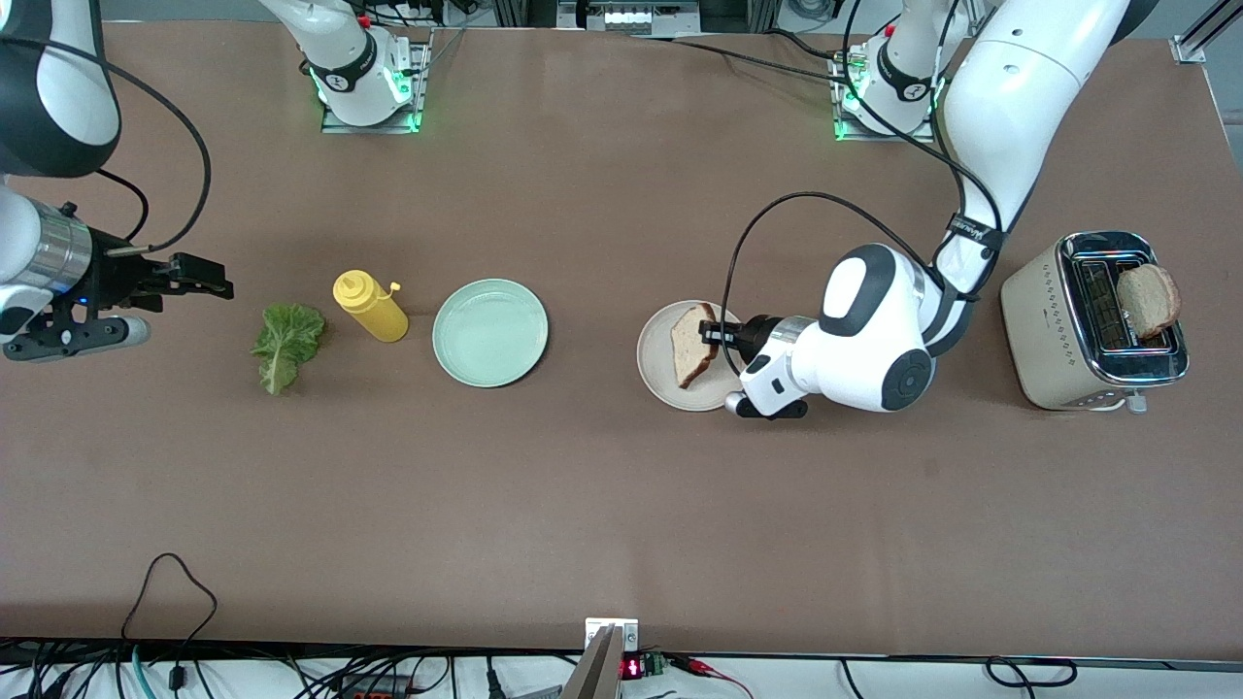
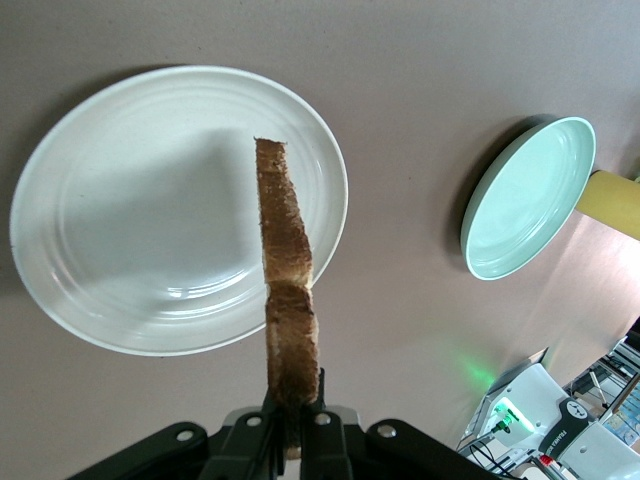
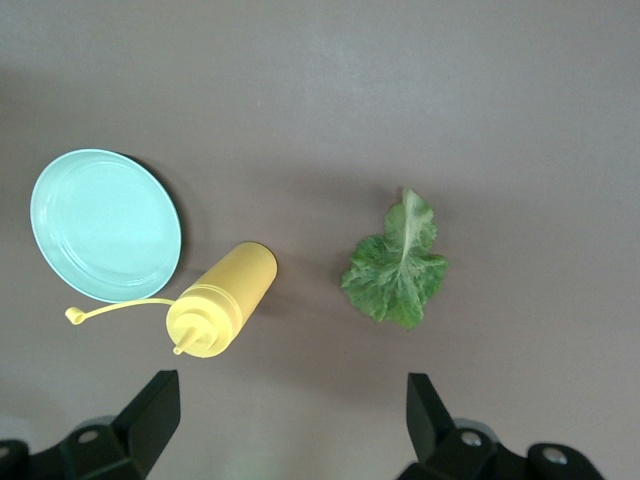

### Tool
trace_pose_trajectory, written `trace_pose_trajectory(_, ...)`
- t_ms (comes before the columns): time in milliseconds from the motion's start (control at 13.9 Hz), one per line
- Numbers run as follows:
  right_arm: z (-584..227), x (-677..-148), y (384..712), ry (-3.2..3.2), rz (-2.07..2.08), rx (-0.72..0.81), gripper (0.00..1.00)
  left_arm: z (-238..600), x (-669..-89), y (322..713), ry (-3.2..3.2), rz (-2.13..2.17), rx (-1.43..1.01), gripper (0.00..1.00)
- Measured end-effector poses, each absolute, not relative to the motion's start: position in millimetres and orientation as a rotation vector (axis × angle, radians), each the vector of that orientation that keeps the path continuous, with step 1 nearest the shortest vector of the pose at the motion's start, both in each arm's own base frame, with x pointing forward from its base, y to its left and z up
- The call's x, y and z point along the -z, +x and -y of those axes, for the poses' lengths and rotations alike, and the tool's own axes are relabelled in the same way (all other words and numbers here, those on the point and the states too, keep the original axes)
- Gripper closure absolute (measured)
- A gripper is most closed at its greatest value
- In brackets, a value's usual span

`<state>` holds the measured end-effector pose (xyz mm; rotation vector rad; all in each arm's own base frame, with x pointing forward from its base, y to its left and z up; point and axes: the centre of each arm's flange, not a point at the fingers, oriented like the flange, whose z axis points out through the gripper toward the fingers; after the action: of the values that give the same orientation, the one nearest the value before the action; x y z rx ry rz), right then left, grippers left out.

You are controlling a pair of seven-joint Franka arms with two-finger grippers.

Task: Make sandwich in beige plate with both arms
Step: 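Lay the bread on the beige plate while the right gripper reaches the bottle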

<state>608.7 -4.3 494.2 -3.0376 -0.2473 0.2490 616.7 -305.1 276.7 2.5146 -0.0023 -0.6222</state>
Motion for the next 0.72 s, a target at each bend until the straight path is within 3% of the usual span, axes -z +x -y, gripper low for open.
trace_pose_trajectory(720,-14.5,-445.3,616.4,-2.738,0.559,-0.197,0.0,328.3,-241.6,609.4,2.494,-0.017,0.632,0.92)
